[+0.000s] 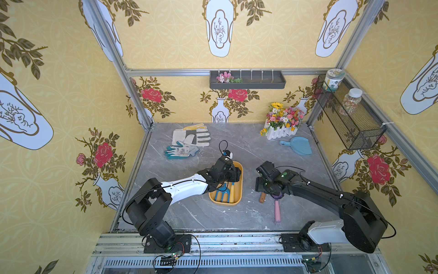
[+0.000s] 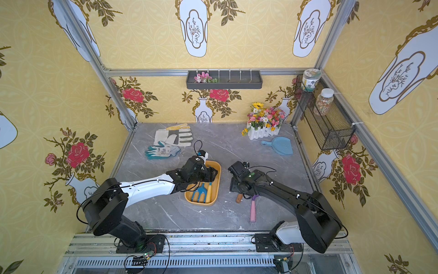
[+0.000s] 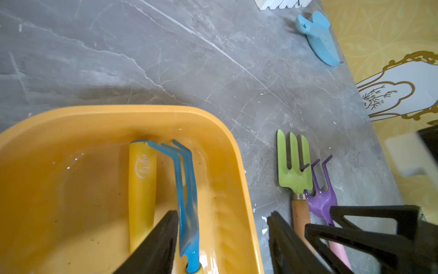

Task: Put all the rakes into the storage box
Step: Pick up the rake at the center of the board.

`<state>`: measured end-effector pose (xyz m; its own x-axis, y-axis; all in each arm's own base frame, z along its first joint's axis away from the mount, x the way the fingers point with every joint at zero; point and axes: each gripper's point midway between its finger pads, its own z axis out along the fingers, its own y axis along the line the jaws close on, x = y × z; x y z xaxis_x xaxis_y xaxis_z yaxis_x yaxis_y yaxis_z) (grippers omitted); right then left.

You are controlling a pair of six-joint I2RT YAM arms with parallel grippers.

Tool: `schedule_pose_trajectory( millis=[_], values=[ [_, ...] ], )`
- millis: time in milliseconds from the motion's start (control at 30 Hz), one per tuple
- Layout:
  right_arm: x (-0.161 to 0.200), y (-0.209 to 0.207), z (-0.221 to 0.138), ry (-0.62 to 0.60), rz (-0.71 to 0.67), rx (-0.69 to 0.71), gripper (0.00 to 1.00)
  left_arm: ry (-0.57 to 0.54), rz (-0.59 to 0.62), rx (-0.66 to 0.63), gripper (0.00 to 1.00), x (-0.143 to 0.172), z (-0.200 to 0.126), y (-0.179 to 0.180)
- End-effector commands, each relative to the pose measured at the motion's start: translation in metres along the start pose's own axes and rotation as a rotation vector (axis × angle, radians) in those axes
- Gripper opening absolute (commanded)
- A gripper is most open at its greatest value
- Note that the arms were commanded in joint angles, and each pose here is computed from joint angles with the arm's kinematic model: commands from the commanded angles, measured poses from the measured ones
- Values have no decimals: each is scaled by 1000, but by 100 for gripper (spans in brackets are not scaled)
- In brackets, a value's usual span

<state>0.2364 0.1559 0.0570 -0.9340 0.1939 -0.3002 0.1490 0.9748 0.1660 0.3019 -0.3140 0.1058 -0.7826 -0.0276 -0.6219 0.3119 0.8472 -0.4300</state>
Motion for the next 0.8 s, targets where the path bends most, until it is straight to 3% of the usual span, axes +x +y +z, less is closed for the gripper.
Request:
schedule_pose_trajectory(
  millis=[0, 333, 467, 633, 767],
  values=[
    [8, -4, 9, 25, 19, 10, 71, -37, 3, -21, 65, -8, -4, 3],
    [24, -6, 37, 97, 2, 26, 67, -144, -32, -157, 66, -26, -24, 27],
    [29, -8, 44, 108, -1, 32, 49, -171, -40, -182, 66, -31, -30, 31],
    [29, -6, 46, 111, 0, 28, 10, -177, -41, -174, 69, -34, -30, 28],
    [17, 2, 39, 77, -16, 7, 3, -165, -30, -123, 74, -36, -27, 17]
  ],
)
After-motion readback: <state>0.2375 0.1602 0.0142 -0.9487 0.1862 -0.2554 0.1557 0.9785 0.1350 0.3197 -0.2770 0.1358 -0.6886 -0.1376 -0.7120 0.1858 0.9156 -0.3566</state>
